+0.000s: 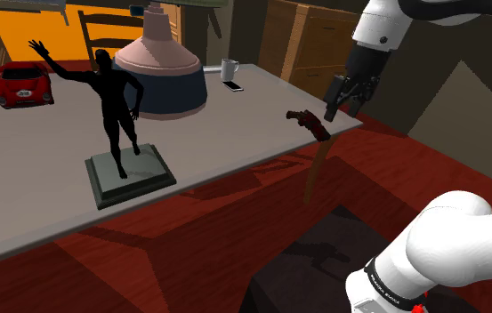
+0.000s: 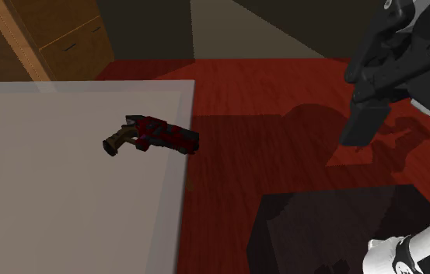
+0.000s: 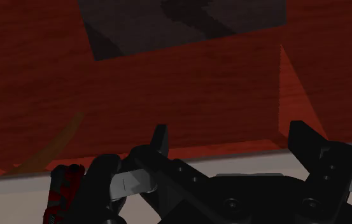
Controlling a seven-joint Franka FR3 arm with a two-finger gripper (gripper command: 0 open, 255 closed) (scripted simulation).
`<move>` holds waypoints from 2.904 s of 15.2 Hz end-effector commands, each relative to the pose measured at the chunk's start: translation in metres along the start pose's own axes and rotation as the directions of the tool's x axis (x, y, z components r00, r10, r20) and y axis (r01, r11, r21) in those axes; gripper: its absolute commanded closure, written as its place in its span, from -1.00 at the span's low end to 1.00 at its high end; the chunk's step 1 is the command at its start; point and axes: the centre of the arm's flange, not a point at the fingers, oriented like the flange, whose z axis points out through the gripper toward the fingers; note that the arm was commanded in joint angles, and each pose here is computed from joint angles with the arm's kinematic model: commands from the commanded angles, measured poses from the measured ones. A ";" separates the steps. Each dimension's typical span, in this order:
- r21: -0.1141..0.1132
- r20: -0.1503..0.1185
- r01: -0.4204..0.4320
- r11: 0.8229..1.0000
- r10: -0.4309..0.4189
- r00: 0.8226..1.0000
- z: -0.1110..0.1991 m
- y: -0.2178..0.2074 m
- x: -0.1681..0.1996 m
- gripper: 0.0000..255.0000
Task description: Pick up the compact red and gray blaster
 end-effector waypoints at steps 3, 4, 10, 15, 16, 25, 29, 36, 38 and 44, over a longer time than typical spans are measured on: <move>-0.003 -0.004 0.041 0.999 -0.041 0.999 0.011 0.020 0.012 -1.00; -0.004 -0.006 0.062 0.998 -0.062 0.998 0.016 0.030 0.018 -1.00; -0.013 -0.017 0.185 0.983 -0.185 0.983 0.047 0.088 0.060 -1.00; -0.021 -0.025 0.285 0.958 -0.286 0.958 0.071 0.132 0.100 -1.00; -0.023 -0.026 0.305 0.952 -0.305 0.952 0.076 0.140 0.109 -1.00; -0.040 -0.038 0.475 0.879 -0.477 0.878 0.119 0.206 0.194 -1.00; -0.048 -0.042 0.546 0.836 -0.548 0.836 0.138 0.230 0.236 -1.00; -0.063 -0.048 0.660 0.749 -0.663 0.747 0.169 0.264 0.314 -1.00; -0.067 -0.049 0.690 0.720 -0.693 0.719 0.177 0.271 0.337 -1.00; -0.070 -0.050 0.710 0.700 -0.714 0.699 0.204 0.277 0.353 -1.00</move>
